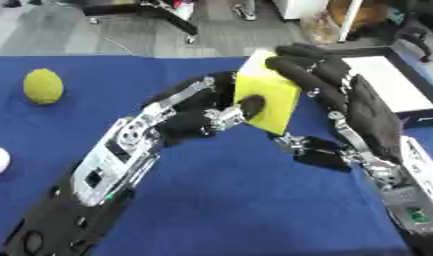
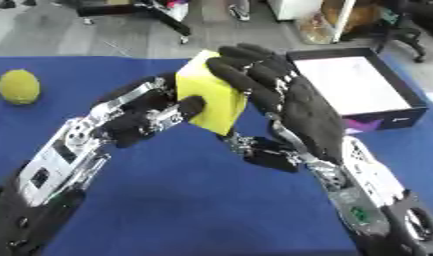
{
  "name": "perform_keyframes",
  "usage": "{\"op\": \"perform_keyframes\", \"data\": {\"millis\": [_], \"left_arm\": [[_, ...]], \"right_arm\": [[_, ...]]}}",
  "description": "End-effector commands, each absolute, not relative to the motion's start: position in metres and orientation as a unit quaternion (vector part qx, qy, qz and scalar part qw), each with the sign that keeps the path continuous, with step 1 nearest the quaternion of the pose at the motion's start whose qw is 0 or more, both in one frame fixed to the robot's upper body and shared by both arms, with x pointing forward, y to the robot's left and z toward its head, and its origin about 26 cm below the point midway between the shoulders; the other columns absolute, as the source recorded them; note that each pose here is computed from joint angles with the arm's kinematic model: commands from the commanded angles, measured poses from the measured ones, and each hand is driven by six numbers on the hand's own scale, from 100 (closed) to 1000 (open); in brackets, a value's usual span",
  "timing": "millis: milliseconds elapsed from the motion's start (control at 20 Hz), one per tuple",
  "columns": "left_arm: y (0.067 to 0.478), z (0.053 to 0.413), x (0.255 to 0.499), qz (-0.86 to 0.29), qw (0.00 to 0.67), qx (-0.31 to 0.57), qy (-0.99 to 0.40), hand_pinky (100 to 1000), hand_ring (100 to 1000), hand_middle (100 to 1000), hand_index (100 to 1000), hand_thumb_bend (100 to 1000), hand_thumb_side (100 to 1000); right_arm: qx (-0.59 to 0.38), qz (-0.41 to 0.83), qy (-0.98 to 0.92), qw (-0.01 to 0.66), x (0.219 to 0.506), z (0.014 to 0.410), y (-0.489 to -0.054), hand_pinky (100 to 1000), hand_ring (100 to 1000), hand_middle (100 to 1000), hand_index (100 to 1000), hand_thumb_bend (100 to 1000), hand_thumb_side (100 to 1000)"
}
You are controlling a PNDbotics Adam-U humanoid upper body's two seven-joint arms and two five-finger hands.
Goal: Pick up the objects with one hand, pass them to the other hand, and then place them into the box on the other side of the table.
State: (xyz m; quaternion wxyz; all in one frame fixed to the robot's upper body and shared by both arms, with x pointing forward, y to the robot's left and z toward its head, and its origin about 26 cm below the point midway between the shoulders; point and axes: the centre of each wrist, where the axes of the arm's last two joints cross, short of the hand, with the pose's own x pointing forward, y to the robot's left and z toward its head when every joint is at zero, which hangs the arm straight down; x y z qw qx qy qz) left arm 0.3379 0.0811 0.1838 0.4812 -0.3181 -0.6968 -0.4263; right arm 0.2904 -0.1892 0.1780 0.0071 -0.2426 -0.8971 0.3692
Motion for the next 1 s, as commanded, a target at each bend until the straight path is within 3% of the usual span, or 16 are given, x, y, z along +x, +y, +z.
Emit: {"op": "perform_keyframes", "data": {"millis": [50, 200, 350, 400, 450, 600, 750, 1000], "left_arm": [[0.077, 0.190, 0.335, -0.441, 0.464, -0.318, -0.699, 717, 599, 540, 643, 209, 445], [0.079, 0.185, 0.338, -0.452, 0.469, -0.308, -0.694, 720, 611, 559, 660, 232, 475], [0.080, 0.182, 0.340, -0.457, 0.470, -0.303, -0.692, 720, 611, 559, 660, 232, 475], [0.080, 0.181, 0.341, -0.457, 0.471, -0.301, -0.692, 739, 679, 642, 733, 479, 661], [0.083, 0.179, 0.343, -0.458, 0.473, -0.295, -0.693, 748, 707, 684, 764, 575, 721], [0.092, 0.177, 0.349, -0.454, 0.474, -0.272, -0.704, 775, 761, 766, 827, 695, 785], [0.105, 0.174, 0.359, -0.434, 0.484, -0.241, -0.721, 789, 796, 819, 871, 737, 815], [0.145, 0.158, 0.379, -0.357, 0.524, -0.195, -0.749, 775, 786, 812, 864, 735, 811]], "right_arm": [[-0.254, 0.327, -0.910, 0.010, 0.292, 0.188, -0.193, 827, 762, 458, 830, 100, 100], [-0.255, 0.288, -0.923, 0.022, 0.294, 0.190, -0.195, 793, 718, 403, 717, 100, 100], [-0.254, 0.263, -0.931, 0.023, 0.294, 0.190, -0.196, 793, 718, 403, 717, 100, 100], [-0.255, 0.256, -0.932, 0.022, 0.293, 0.190, -0.196, 779, 691, 377, 655, 100, 100], [-0.254, 0.247, -0.935, 0.022, 0.293, 0.189, -0.196, 779, 691, 374, 653, 100, 100], [-0.252, 0.229, -0.940, 0.022, 0.292, 0.187, -0.197, 780, 691, 373, 652, 100, 100], [-0.260, 0.220, -0.940, 0.021, 0.292, 0.185, -0.201, 780, 691, 377, 654, 100, 100], [-0.306, 0.215, -0.927, 0.040, 0.291, 0.180, -0.232, 778, 690, 368, 655, 100, 100]]}}
